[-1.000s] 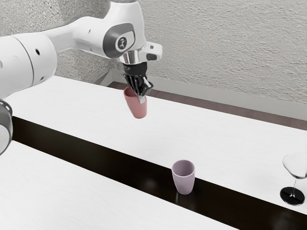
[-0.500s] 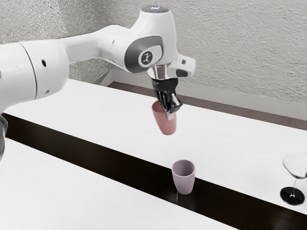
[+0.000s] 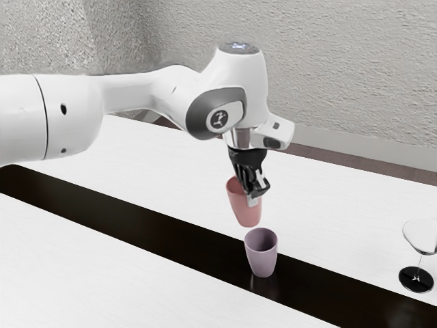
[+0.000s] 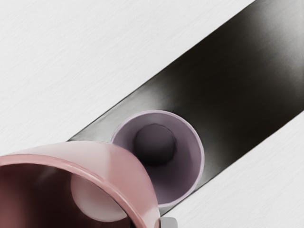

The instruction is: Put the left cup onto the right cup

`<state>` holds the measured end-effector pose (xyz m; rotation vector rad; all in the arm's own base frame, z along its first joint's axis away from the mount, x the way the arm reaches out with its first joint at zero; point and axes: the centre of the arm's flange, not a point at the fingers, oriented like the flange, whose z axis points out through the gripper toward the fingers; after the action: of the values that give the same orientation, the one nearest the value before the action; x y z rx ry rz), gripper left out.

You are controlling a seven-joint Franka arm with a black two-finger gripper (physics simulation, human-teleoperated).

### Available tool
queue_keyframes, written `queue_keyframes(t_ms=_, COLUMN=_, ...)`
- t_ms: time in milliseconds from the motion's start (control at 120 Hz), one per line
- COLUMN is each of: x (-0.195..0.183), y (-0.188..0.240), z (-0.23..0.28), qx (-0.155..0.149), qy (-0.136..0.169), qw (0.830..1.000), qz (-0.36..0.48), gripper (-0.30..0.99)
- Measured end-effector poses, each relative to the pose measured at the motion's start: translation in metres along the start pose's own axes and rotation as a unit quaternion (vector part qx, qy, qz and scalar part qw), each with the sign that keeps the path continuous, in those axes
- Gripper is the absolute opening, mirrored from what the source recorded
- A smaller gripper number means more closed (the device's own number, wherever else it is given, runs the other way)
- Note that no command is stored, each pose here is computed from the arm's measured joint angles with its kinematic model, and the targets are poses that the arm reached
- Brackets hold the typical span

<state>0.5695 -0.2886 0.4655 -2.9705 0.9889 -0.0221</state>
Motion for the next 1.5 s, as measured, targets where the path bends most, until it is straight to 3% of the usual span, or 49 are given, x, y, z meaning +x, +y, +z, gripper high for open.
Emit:
queue_keyframes(t_ms=250, x=0.005, y=0.023, z=0.007, qx=0.001, qy=0.006, qw=1.000, qz=0.017, gripper=-0.09)
queue_keyframes(t_ms=1167, x=0.016, y=0.037, z=0.049, qx=-0.009, qy=0.000, qw=1.000, qz=0.019, gripper=-0.08)
queue_keyframes(t_ms=1233, x=0.016, y=0.037, z=0.050, qx=-0.011, qy=0.000, qw=1.000, qz=0.019, gripper=-0.03)
queue_keyframes(t_ms=1375, x=0.015, y=0.037, z=0.052, qx=-0.019, qy=-0.001, qw=1.000, qz=0.014, gripper=0.27)
queue_keyframes(t_ms=1500, x=0.014, y=0.037, z=0.050, qx=-0.023, qy=0.001, qw=1.000, qz=0.013, gripper=0.45)
